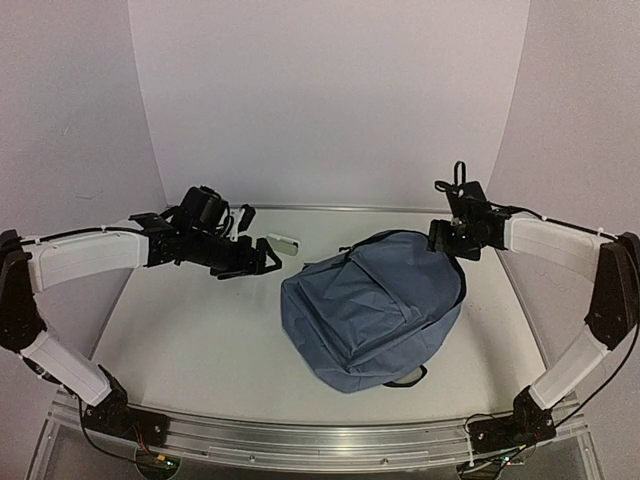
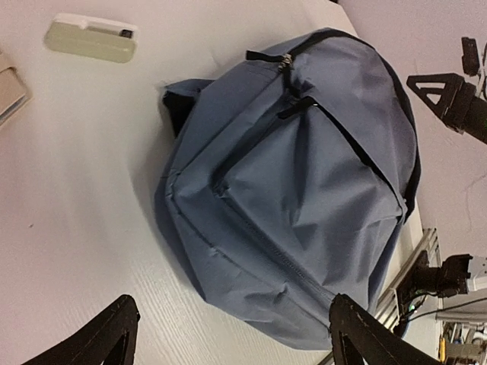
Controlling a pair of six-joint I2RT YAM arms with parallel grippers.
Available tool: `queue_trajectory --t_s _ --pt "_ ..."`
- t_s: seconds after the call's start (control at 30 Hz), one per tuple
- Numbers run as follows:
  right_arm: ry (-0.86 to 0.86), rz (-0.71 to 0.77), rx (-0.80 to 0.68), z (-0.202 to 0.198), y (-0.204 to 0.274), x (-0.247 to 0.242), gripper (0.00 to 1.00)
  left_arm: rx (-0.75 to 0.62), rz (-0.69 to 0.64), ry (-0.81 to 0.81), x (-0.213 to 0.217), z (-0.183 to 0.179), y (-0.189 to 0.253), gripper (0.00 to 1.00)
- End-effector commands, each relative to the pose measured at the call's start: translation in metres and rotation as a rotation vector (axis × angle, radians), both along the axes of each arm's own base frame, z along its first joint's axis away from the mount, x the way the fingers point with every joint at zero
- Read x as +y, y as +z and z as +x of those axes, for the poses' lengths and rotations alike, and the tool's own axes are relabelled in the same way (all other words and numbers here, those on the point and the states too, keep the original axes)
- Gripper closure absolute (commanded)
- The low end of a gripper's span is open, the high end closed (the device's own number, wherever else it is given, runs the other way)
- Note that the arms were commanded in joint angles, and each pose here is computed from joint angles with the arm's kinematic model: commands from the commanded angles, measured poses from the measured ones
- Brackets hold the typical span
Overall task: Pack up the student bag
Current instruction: Adjust the student bag at the center of the board.
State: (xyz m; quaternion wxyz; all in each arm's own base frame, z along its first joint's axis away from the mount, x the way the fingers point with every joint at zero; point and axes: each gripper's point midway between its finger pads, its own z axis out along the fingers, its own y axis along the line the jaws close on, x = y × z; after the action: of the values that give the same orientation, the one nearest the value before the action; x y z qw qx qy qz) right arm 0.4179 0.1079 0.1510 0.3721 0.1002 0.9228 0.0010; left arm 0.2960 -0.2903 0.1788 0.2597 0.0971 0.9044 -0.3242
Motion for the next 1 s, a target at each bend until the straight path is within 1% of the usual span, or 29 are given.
queue_trajectory --t_s 0.0,0.03,0.1,0.17,0.2,0.3,0.37,0.53,0.63,0.7,0.87,0.97 --pt "0.072 0.121 -0.091 -0.024 0.047 0.011 0.17 -0.139 -0.091 -0.158 -0.044 0.027 0.025 0.14" --pt "0.081 0.146 -0.094 -0.031 0.049 0.012 0.16 -0.14 -0.093 -0.179 -0.05 0.031 0.021 0.15" --pt "0.09 0.191 -0.102 -0.045 0.054 0.012 0.15 -0.132 -0.08 -0.205 -0.061 0.041 0.011 0.19" --pt "0.097 0.235 -0.104 -0.057 0.057 0.014 0.14 -0.1 -0.045 -0.21 -0.068 0.051 -0.003 0.23" --pt "0.109 0.26 -0.103 -0.063 0.058 0.016 0.14 -0.097 -0.038 -0.216 -0.072 0.056 -0.005 0.26" --pt "0.138 0.324 -0.109 -0.076 0.064 0.022 0.18 -0.057 -0.036 -0.248 -0.084 0.06 -0.021 0.39" --pt "0.148 0.351 -0.118 -0.081 0.069 0.023 0.2 -0.033 -0.056 -0.27 -0.09 0.059 -0.026 0.43" --pt "0.163 0.379 -0.122 -0.084 0.076 0.027 0.21 0.031 -0.059 -0.273 -0.095 0.053 -0.052 0.45" --pt "0.172 0.393 -0.118 -0.084 0.077 0.031 0.21 0.071 -0.083 -0.293 -0.103 0.043 -0.063 0.53" --pt "0.176 0.398 -0.114 -0.083 0.077 0.032 0.22 0.091 -0.082 -0.317 -0.111 0.032 -0.072 0.62" --pt "0.197 0.416 -0.111 -0.086 0.079 0.037 0.23 0.115 -0.084 -0.36 -0.135 0.003 -0.086 0.9" --pt "0.227 0.429 -0.112 -0.091 0.082 0.044 0.23 0.118 -0.068 -0.373 -0.149 -0.019 -0.093 0.99"
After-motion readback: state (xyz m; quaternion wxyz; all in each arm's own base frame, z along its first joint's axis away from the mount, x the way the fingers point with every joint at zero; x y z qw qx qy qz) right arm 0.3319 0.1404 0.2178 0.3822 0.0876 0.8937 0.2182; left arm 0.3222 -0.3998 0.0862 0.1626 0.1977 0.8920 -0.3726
